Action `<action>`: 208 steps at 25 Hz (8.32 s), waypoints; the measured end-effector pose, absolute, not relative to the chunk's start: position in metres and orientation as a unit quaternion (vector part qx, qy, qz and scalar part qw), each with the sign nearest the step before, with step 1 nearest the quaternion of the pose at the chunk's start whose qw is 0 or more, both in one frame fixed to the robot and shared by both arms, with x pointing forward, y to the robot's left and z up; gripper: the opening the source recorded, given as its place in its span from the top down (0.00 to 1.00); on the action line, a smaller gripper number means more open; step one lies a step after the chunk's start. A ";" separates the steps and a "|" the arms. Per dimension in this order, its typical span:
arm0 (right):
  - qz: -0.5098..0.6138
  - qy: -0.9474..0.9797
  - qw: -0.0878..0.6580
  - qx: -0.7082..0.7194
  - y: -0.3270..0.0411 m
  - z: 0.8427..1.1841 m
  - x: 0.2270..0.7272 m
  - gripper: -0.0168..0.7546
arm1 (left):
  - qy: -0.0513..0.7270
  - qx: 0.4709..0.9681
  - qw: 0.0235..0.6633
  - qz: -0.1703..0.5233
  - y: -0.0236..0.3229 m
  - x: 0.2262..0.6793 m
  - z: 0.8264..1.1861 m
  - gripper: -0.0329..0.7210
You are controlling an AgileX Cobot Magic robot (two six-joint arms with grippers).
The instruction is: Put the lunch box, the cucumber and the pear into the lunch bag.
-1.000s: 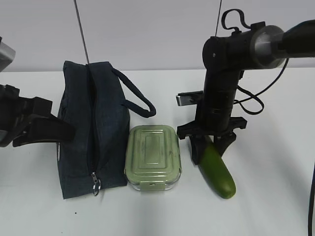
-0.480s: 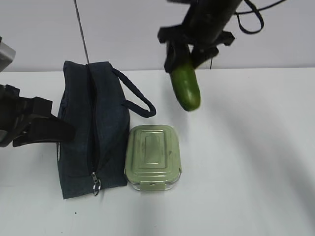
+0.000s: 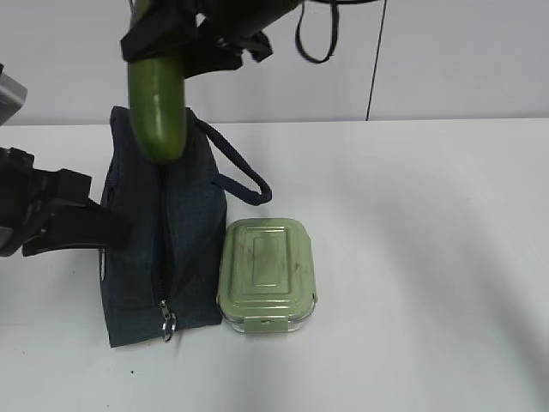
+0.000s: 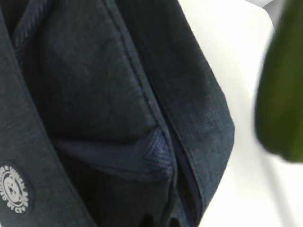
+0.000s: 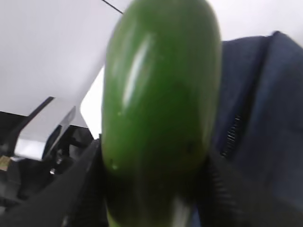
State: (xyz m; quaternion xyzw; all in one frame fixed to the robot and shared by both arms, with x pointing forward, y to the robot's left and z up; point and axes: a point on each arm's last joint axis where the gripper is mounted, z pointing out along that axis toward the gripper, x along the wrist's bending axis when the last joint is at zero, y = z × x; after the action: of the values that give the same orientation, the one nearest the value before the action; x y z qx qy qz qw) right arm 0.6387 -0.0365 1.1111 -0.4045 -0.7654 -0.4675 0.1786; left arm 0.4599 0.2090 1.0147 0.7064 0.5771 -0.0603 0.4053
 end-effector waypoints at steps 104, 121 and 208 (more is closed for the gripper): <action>-0.461 -0.680 0.245 -0.514 -0.242 0.940 0.558 0.34 | 0.573 0.710 0.403 -0.069 0.208 0.458 1.015 0.97; -0.429 -0.699 0.243 -0.518 -0.188 0.912 0.571 0.16 | 0.576 0.704 0.408 -0.072 0.207 0.459 1.015 0.97; -0.590 -0.695 0.199 -0.359 -0.115 1.084 0.630 0.47 | 0.576 0.707 0.405 -0.066 0.208 0.459 1.015 0.98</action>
State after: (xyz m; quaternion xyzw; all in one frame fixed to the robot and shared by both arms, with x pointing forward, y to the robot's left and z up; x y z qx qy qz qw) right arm 0.6295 -0.1145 1.0835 -0.3588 -0.6953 -0.5901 0.1988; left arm 0.4591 0.2083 1.0149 0.7073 0.5755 -0.0660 0.4052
